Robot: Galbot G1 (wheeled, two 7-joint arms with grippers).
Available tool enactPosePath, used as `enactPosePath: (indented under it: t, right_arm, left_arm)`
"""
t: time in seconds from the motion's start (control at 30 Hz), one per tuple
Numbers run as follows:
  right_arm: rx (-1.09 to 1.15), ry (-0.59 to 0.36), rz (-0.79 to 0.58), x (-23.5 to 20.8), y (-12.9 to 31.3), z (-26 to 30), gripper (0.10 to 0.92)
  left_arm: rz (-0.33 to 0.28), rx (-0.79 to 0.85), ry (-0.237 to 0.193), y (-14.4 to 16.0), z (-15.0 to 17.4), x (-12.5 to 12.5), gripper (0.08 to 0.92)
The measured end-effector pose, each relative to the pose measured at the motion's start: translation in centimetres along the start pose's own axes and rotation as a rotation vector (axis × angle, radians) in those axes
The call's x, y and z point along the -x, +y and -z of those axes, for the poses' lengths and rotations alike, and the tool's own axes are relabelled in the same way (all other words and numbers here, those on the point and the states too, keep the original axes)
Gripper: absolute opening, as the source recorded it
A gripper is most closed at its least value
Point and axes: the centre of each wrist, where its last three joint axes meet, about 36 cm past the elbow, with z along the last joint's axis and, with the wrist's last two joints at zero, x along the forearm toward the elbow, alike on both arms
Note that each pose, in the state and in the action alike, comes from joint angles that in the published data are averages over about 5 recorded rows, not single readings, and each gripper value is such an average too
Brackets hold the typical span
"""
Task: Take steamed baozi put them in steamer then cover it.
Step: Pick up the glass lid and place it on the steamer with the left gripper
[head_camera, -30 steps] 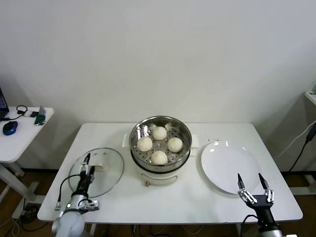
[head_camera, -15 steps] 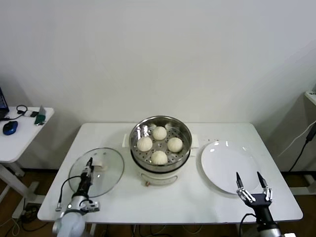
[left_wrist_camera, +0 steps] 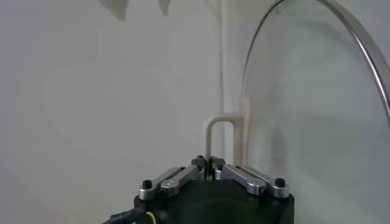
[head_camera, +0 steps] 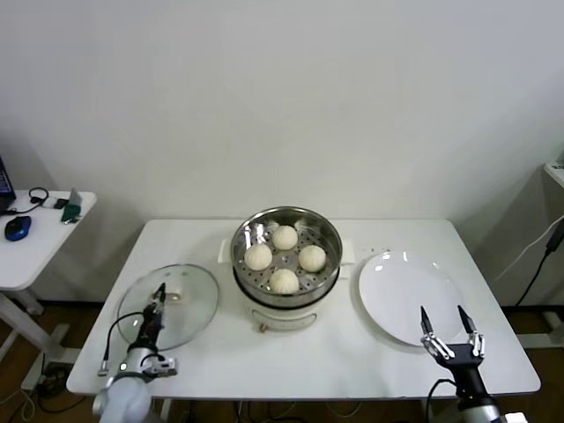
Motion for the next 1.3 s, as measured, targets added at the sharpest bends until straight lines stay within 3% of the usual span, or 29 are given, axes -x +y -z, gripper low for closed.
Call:
enactPosePath:
  t: [0.27,0.67,0.97,1.3]
  right_arm:
    - [-0.02,0.046,-0.007,-0.3,0.0,-1.0,0.823]
    - [-0.013,0.09,0.002,-0.5,0.7,-2.1,0.823]
    - [-0.012,0.09,-0.002,-0.5,0.9,-2.1,0.823]
    - [-0.005,0.076,-0.012,-0.1,1.2,-2.6,0.823]
  left_arm:
    - [0.043,-0.033,0.031,4.9,-1.3,0.7,0.133]
    - [0.105,-0.089,0.082,16.8,-2.3,1.9,0.133]
    - [0.125,-0.172,0.056,23.3,4.2,2.9,0.133]
    - [0.089,-0.202,-0.006,26.1,13.8,3.2,0.133]
